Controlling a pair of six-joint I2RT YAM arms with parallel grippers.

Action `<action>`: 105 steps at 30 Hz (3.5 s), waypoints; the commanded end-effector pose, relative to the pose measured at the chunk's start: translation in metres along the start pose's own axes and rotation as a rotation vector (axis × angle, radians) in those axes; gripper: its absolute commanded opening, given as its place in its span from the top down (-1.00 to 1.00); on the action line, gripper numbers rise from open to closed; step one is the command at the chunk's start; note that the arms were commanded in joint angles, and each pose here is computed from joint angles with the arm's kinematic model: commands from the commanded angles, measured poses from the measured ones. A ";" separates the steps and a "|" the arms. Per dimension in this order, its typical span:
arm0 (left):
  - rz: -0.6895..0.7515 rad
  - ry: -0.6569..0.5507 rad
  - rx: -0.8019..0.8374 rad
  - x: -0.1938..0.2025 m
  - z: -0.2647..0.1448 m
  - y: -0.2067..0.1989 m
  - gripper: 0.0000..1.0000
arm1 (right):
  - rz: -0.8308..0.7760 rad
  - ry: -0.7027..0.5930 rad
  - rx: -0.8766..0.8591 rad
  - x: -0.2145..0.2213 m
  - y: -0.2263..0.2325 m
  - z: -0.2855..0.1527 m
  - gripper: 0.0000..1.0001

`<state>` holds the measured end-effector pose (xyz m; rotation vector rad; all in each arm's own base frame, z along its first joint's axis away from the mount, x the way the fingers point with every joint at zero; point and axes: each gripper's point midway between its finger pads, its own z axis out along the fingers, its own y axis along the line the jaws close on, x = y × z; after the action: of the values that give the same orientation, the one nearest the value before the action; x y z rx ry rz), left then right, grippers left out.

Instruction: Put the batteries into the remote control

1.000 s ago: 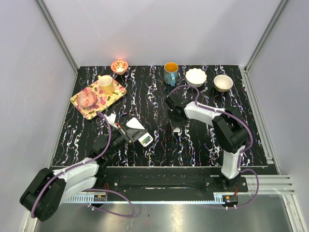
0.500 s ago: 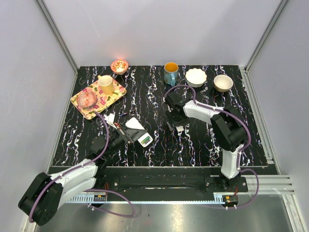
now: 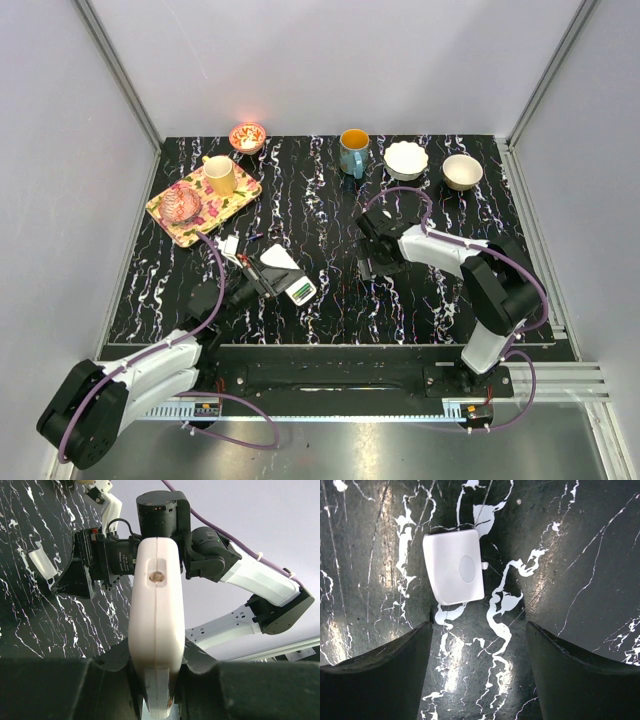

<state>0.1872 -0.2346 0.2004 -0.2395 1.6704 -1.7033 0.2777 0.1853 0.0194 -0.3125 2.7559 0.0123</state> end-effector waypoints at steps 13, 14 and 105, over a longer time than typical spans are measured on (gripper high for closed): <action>0.022 0.001 0.009 0.004 0.002 -0.002 1.00 | 0.146 -0.043 0.164 -0.014 -0.025 0.010 -0.61; 0.020 0.002 0.005 0.004 0.002 0.000 1.00 | 0.152 -0.043 0.165 -0.014 -0.026 0.010 -0.61; 0.006 0.056 -0.039 0.008 0.018 0.016 1.00 | -0.235 0.006 -0.025 -0.072 -0.006 0.064 -0.51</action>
<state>0.1961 -0.2496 0.1553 -0.2820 1.8576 -1.6495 0.3936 0.2130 0.0175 -0.5911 2.5943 0.0537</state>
